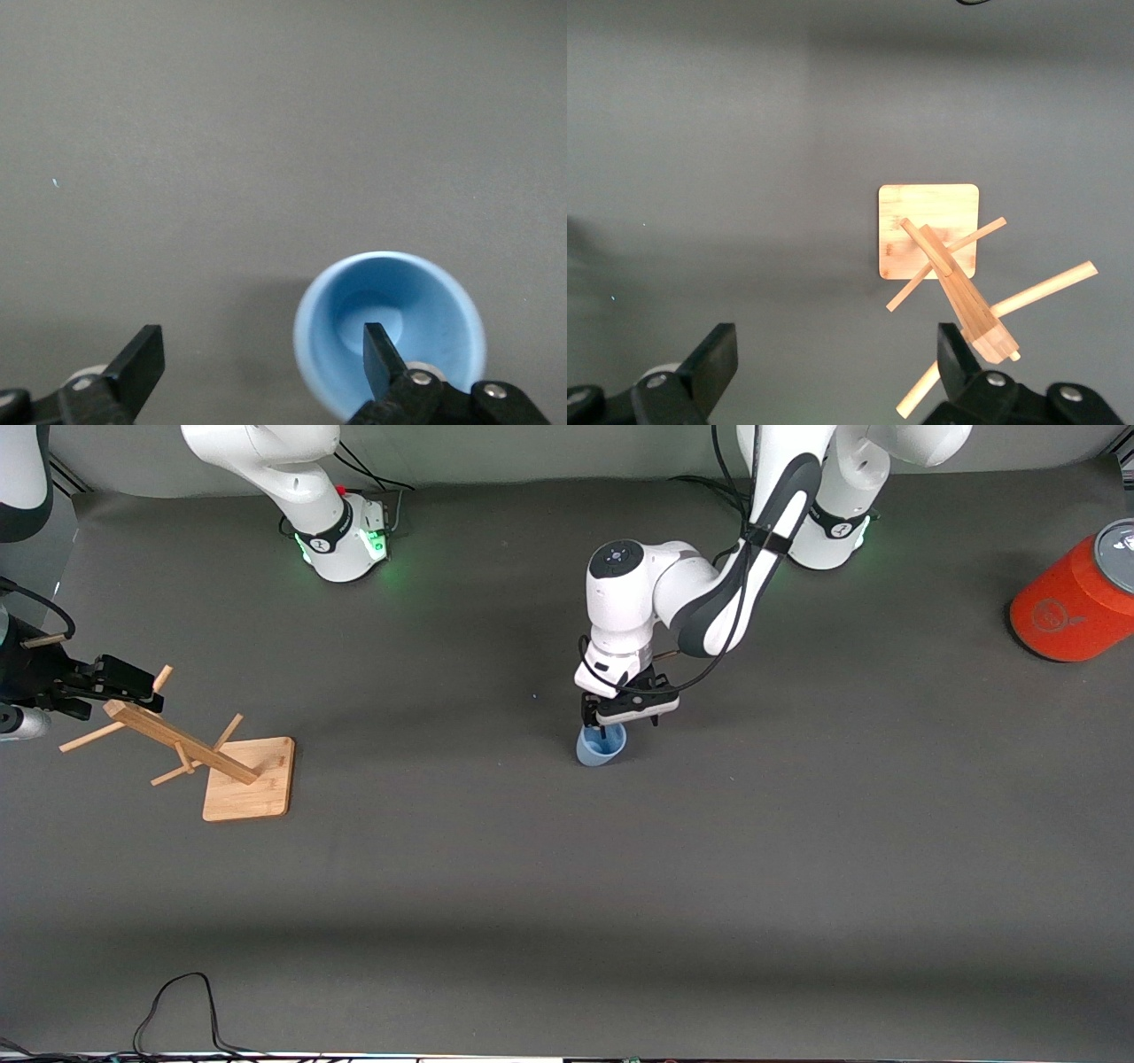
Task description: Rotate and upright cup with both arms
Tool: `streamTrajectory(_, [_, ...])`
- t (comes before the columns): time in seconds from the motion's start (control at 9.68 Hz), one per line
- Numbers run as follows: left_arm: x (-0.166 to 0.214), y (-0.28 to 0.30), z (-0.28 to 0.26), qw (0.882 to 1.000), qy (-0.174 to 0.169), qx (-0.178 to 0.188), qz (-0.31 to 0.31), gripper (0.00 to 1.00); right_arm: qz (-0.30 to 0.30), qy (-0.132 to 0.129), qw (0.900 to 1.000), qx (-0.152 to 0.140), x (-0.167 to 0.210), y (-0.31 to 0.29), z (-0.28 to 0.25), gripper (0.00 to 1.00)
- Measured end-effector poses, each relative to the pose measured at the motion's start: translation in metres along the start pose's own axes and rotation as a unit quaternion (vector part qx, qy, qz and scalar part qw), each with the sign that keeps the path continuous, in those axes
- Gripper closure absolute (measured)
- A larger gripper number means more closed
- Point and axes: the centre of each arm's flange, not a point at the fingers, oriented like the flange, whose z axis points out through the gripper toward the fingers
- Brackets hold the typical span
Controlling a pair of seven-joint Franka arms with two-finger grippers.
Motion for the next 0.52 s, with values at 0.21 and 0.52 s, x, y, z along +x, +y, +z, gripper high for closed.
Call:
streamTrajectory(0.21, [-0.001, 0.003, -0.003, 1.0, 0.001, -0.003, -0.001, 0.0, -0.001, -0.001, 1.0, -0.013, 0.0, 0.002, 0.0, 0.0])
streamTrajectory(0.52, [0.012, 0.011, -0.015, 1.0, 0.01, -0.012, -0.009, 0.0, -0.002, -0.002, 1.0, -0.015, 0.0, 0.001, 0.0, 0.0])
